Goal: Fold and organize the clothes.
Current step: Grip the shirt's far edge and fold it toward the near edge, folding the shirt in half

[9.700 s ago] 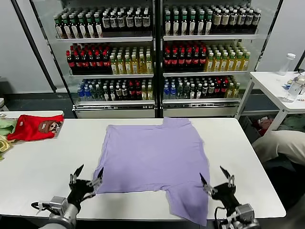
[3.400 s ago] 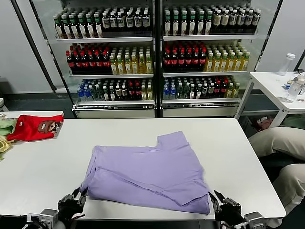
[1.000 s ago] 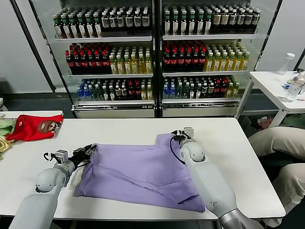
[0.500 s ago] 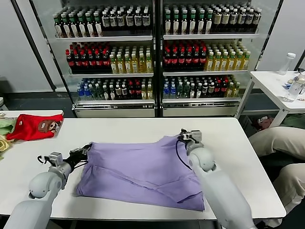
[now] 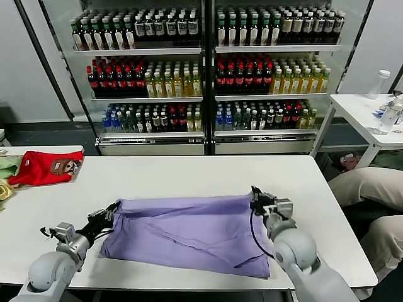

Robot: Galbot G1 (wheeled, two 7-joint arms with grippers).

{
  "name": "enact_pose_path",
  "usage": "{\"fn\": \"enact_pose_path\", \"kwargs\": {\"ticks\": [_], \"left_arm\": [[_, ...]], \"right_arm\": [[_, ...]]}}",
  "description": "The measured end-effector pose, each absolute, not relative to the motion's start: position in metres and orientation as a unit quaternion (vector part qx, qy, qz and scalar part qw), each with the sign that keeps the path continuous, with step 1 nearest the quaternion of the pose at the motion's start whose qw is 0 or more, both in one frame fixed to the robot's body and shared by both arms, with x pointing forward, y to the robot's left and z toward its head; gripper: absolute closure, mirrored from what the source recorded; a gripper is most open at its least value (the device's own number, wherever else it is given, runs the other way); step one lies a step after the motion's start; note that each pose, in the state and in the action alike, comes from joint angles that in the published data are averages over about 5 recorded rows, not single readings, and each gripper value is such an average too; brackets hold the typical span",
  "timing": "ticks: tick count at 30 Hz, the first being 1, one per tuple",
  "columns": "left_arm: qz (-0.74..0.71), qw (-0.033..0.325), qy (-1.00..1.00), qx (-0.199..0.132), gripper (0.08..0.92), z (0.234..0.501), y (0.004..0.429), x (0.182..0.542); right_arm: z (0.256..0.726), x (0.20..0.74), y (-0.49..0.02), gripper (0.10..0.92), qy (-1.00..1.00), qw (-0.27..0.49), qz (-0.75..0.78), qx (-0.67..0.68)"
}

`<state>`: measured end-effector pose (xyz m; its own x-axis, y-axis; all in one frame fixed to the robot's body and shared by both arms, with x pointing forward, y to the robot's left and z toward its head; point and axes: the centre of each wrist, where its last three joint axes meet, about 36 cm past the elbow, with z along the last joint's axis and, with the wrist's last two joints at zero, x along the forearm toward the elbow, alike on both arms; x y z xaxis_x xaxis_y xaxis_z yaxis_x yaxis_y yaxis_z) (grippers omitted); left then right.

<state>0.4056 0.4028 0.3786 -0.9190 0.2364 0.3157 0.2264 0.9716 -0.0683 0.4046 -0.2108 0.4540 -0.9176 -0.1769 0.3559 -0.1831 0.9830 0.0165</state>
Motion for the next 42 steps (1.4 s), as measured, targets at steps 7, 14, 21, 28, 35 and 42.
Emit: {"fn": "enact_pose_path", "kwargs": {"ticks": [7,14,21,28,35,42], "left_arm": [[0.005,0.168,-0.98,-0.112,0.914,0.38,0.41,0.391],[-0.002,0.176,-0.977,-0.117,0.914,0.385,0.412,0.379],[-0.02,0.199,-0.972,-0.127,0.788,0.391,0.409,0.375],[-0.045,0.212,-0.969,-0.115,0.598,0.397,0.403,0.372],[-0.04,0.225,-0.97,-0.086,0.39,0.395,0.382,0.362],[-0.011,0.247,-0.968,-0.039,0.213,0.392,0.36,0.357]], "right_arm": [[0.451,0.384,-0.21,0.899,-0.977,0.188,0.014,0.096],[0.448,0.367,-0.21,0.899,-0.974,0.2,0.026,0.098],[0.447,0.347,-0.21,0.826,-0.971,0.216,0.034,0.1],[0.453,0.331,-0.214,0.62,-0.97,0.219,0.037,0.098],[0.461,0.311,-0.21,0.421,-0.971,0.215,0.032,0.103],[0.463,0.3,-0.208,0.236,-0.971,0.214,0.031,0.1]]}}
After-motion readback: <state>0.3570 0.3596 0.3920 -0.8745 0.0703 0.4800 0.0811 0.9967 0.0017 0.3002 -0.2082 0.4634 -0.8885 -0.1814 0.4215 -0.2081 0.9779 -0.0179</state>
